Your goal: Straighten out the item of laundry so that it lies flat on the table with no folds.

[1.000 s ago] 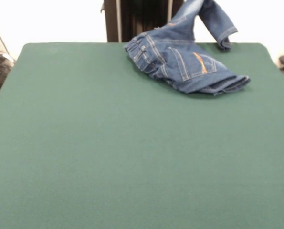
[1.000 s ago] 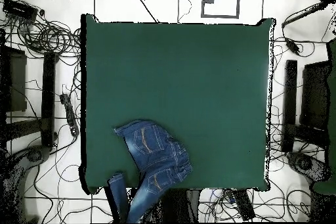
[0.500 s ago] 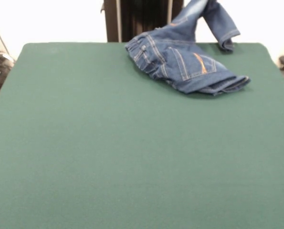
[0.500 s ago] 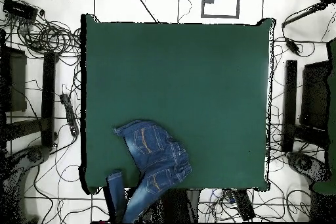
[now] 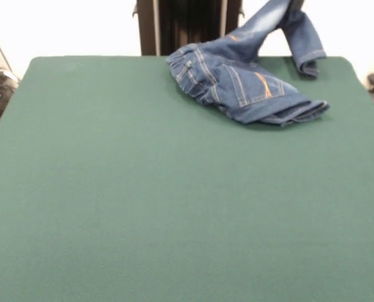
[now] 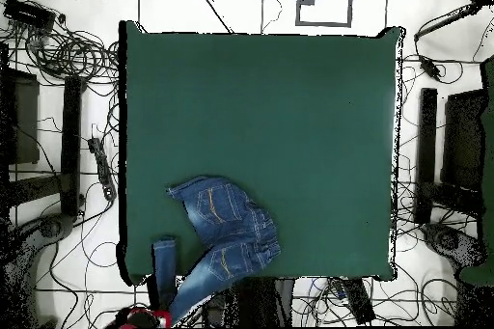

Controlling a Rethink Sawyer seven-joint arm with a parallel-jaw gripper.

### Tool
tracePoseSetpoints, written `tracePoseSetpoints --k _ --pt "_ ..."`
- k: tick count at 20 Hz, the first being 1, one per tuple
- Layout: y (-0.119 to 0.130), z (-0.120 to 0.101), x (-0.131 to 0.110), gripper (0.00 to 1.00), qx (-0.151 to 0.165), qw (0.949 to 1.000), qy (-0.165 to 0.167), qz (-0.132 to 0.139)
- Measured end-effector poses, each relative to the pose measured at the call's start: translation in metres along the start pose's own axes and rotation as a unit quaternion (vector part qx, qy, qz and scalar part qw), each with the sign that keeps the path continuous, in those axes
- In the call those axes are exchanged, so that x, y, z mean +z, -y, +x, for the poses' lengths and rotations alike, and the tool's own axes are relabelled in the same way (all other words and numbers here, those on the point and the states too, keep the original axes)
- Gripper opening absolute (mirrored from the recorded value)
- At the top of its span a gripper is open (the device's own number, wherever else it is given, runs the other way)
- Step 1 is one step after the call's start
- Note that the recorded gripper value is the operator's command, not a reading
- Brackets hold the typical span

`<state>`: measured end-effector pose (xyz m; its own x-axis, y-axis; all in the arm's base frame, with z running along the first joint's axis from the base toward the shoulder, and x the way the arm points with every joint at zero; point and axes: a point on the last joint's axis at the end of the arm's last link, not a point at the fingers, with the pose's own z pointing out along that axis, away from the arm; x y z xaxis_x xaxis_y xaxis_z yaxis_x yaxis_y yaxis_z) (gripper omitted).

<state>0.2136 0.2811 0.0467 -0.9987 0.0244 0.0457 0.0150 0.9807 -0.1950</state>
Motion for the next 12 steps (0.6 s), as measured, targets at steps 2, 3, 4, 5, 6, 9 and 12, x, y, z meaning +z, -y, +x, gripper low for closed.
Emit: tracePoseSetpoints --k 2,3,4,5,6,9,12 --pt "-0.008 -0.020 -0.004 0.00 -0.009 1.0000 0.002 -0.004" --pt "-0.013 -0.030 -0.006 0.00 -0.013 0.9999 0.003 -0.006" --pt "-0.016 -0.037 -0.007 0.00 -0.018 0.9998 0.006 -0.008" --pt "-0.020 -0.045 -0.009 0.00 -0.024 0.9996 0.009 -0.010" --pt "-0.024 -0.053 -0.011 0.00 -0.030 0.9994 0.013 -0.012" --pt "-0.036 -0.077 -0.017 0.00 -0.049 0.9983 0.026 -0.020" --pt "-0.049 -0.096 -0.025 0.00 -0.063 0.9970 0.038 -0.026"
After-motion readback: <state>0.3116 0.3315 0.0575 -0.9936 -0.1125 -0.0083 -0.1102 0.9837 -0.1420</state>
